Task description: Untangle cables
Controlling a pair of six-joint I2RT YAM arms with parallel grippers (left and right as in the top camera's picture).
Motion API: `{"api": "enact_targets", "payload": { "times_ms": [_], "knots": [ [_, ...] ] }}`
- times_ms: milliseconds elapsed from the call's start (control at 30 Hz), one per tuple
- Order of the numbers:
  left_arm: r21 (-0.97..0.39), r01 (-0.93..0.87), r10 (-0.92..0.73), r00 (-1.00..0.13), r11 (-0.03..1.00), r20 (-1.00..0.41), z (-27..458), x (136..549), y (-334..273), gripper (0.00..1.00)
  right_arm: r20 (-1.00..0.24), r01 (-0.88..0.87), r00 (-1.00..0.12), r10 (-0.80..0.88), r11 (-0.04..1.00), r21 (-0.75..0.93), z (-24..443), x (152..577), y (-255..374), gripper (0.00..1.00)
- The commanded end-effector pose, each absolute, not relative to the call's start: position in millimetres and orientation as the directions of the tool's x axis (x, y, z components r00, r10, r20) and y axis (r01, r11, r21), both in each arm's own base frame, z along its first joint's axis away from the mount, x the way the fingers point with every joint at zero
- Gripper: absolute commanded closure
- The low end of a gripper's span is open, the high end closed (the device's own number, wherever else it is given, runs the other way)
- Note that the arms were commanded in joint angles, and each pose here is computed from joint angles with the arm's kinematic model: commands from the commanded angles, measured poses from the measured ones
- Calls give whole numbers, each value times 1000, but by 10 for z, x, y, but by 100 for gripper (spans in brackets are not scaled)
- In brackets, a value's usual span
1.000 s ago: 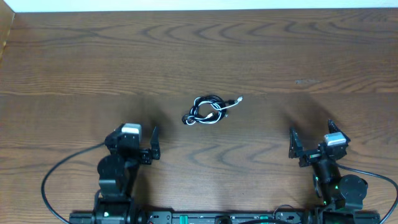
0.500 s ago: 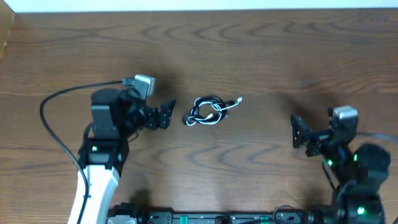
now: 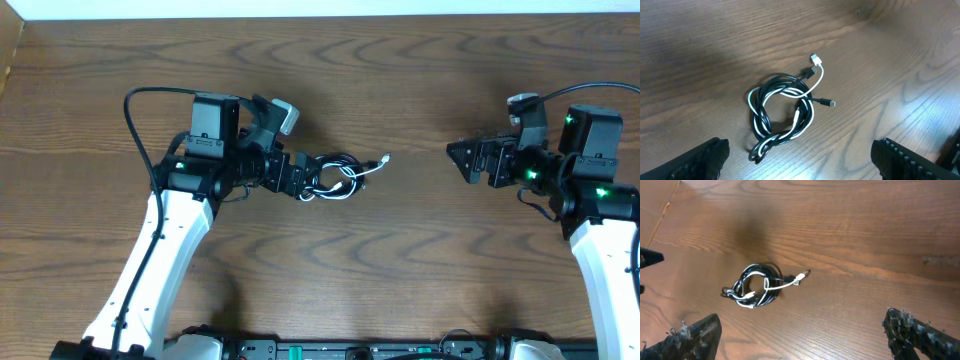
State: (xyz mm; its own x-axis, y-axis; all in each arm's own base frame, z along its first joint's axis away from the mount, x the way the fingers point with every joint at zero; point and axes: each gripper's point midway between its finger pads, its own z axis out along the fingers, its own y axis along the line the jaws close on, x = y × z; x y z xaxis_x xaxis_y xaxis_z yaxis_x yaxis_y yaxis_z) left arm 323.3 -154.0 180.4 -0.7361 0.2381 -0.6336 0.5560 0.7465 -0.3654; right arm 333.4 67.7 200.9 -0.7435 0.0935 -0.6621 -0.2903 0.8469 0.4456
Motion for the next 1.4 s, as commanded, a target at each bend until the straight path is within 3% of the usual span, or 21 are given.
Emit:
{"api": "enact_targets", "payload": {
  "times_ms": [0,233,333,567,600,633,667,733,800,900,1033,1100,1267,1300,1367],
  "knots": [
    [-363,588,311,-746,722,-589,1571,3252,-1577,5,-672,-314,-734,95,830,460,2103,3335,719,1],
    [-411,602,443,-792,685,-421,729,3211,-1569,12,-663,-298,-742,96,839,456,2069,3325,697,1],
    [-420,612,475,-789,670,-391,534,3197,-1566,19,-660,-294,-745,96,841,455,2059,3320,691,1],
    [-439,596,478,-803,673,-356,79,3306,-1588,24,-660,-256,-745,97,872,417,2014,3351,600,1],
    [-440,595,478,-804,673,-354,47,3312,-1589,29,-660,-256,-745,97,872,417,2014,3351,600,1],
    [-444,590,479,-807,674,-345,-7,3307,-1588,43,-660,-256,-745,97,872,417,2014,3351,600,1],
    [-447,588,479,-809,674,-341,-27,3302,-1587,65,-661,-256,-744,97,872,417,2014,3352,600,1],
    [-447,588,479,-809,674,-342,-25,3304,-1588,92,-661,-256,-744,97,872,417,2015,3352,600,1],
    [-446,576,456,-817,685,-353,43,3356,-1598,93,-661,-256,-744,97,872,417,2016,3353,600,1],
    [-495,415,212,-885,763,-415,691,3707,-1691,93,-660,-232,-734,160,855,465,2101,3423,685,2],
    [-604,456,60,-827,654,-559,1626,3772,-2086,93,-666,-270,-713,220,790,550,2316,3524,1112,19],
    [-595,492,72,-805,636,-589,1748,3723,-2187,93,-664,-294,-709,235,758,582,2390,3551,1309,19],
    [-773,210,-173,-909,598,-380,1873,3791,-2230,93,-722,-462,-687,77,722,516,2225,3606,1813,19],
    [-835,98,-247,-931,542,-270,1923,3806,-2164,93,-740,-521,-673,10,703,484,2121,3618,1880,19],
    [-890,43,-265,-947,455,-181,2034,3783,-2116,93,-781,-657,-618,-91,605,450,2068,3555,2041,18]
  ]
}}
